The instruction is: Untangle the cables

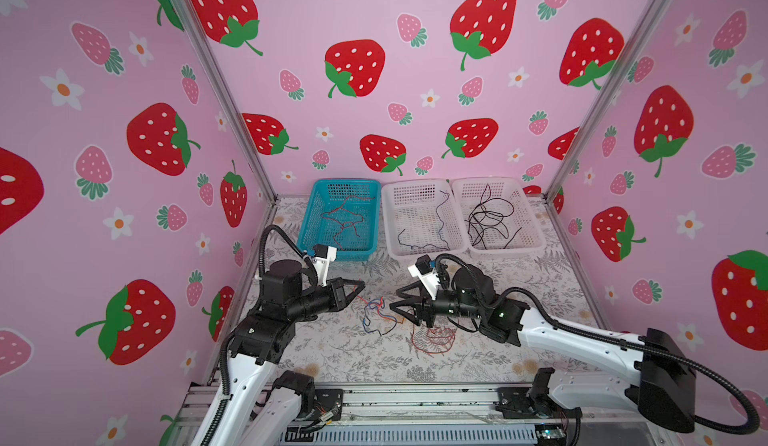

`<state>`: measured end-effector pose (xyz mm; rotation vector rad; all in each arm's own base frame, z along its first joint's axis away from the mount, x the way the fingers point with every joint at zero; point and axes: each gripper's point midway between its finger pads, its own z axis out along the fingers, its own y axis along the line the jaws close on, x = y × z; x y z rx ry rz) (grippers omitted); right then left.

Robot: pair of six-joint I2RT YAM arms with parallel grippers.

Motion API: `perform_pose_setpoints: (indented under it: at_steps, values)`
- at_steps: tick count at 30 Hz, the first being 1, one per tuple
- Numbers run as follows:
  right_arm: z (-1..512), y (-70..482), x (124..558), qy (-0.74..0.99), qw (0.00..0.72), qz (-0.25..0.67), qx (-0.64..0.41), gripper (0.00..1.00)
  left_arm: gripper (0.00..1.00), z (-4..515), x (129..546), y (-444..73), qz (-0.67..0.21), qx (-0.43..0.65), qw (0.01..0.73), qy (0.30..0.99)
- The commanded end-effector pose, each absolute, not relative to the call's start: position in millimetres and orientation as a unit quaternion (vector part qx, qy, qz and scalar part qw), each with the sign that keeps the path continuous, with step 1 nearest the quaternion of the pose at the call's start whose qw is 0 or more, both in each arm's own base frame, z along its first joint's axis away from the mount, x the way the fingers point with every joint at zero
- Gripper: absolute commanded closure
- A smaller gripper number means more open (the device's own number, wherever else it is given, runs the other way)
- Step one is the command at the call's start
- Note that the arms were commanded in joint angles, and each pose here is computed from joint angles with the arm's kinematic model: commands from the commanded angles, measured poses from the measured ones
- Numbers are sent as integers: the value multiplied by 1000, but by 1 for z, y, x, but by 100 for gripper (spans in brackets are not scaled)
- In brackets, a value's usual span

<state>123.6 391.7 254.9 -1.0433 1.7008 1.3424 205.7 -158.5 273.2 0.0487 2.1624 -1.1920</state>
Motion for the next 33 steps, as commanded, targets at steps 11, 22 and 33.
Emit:
perform_pose_setpoints:
  at_steps: [11, 22, 33]
  values:
    - [252, 417, 124, 636, 378, 524, -422, 49, 100, 288, 203, -166, -471, 38, 345, 811]
    - [256, 424, 129, 621, 397, 533, -415, 84, 100, 284, 194, -170, -480, 47, 340, 808]
    - [263, 381, 178, 672, 467, 471, -330, 100, 100, 274, 184, -171, -481, 54, 326, 812]
